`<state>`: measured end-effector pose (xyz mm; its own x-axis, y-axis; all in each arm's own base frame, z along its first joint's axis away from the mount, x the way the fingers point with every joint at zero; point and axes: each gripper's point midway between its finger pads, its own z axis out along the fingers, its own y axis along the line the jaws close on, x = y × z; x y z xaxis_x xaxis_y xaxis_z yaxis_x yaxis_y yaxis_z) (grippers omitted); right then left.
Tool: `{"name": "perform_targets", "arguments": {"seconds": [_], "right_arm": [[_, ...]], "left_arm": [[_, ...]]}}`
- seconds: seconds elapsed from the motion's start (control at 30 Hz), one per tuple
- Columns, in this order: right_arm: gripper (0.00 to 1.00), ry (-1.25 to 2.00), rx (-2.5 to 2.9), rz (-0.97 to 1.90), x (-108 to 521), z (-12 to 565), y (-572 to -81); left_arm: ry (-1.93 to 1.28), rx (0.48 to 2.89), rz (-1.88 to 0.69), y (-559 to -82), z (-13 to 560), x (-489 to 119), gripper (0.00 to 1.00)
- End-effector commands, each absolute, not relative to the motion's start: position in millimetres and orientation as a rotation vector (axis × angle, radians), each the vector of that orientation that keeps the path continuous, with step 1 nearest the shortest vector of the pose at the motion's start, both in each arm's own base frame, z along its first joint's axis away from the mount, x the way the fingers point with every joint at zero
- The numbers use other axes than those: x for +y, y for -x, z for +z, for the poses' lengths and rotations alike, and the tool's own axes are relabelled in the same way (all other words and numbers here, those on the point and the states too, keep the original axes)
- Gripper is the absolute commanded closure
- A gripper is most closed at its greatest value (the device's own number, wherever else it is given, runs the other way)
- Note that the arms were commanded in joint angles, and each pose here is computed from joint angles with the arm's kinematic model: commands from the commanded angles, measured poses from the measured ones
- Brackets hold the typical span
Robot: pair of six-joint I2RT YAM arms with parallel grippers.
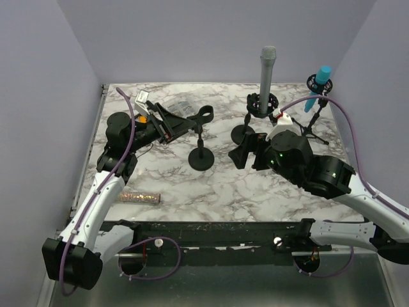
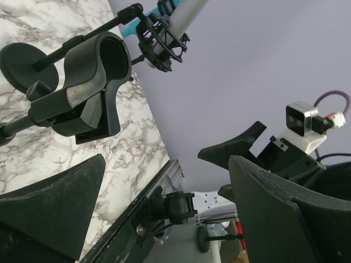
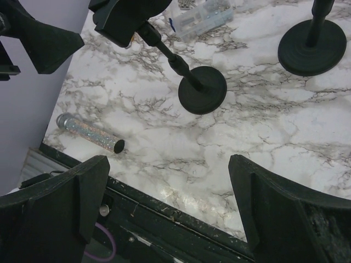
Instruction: Remove the microphone from the stand
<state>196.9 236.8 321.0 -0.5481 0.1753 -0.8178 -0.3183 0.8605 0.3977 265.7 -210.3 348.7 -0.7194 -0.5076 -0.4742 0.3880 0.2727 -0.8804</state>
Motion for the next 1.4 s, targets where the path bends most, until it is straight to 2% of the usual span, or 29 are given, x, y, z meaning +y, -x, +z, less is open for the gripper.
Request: {"name": "perform_targets", "arguments": {"seconds": [0.0,0.33,0.67,0.8,1.0,1.2,1.37], "right_arm": [[0.0,0.079,2.061,0.675,240,325,-194],[0.0,0.087,2.062,0.711,239,324,-188],[0.0,0.027,2.026,0.732,228,322,-187],[0.0,0.011,2.024,0.731,225,322,-187],[0.0,0.006,2.033,0.729,224,317,-186],[0.0,0.008,2.044,0.713,226,312,-188],[0.0,0.009,2.055,0.708,229,307,-189]], "left_arm": [[0.287,1.808,-1.484,-277,353,-211,0.01],[0.543,1.848,-1.453,-304,322,-210,0.01],[0.483,1.72,-1.616,-327,329,-236,0.14],[0.498,1.735,-1.597,-333,321,-238,0.32],[0.495,1.78,-1.529,-335,300,-235,0.44],[0.441,1.836,-1.549,-330,283,-243,0.64],[0.423,1.874,-1.507,-325,259,-240,0.74]]}}
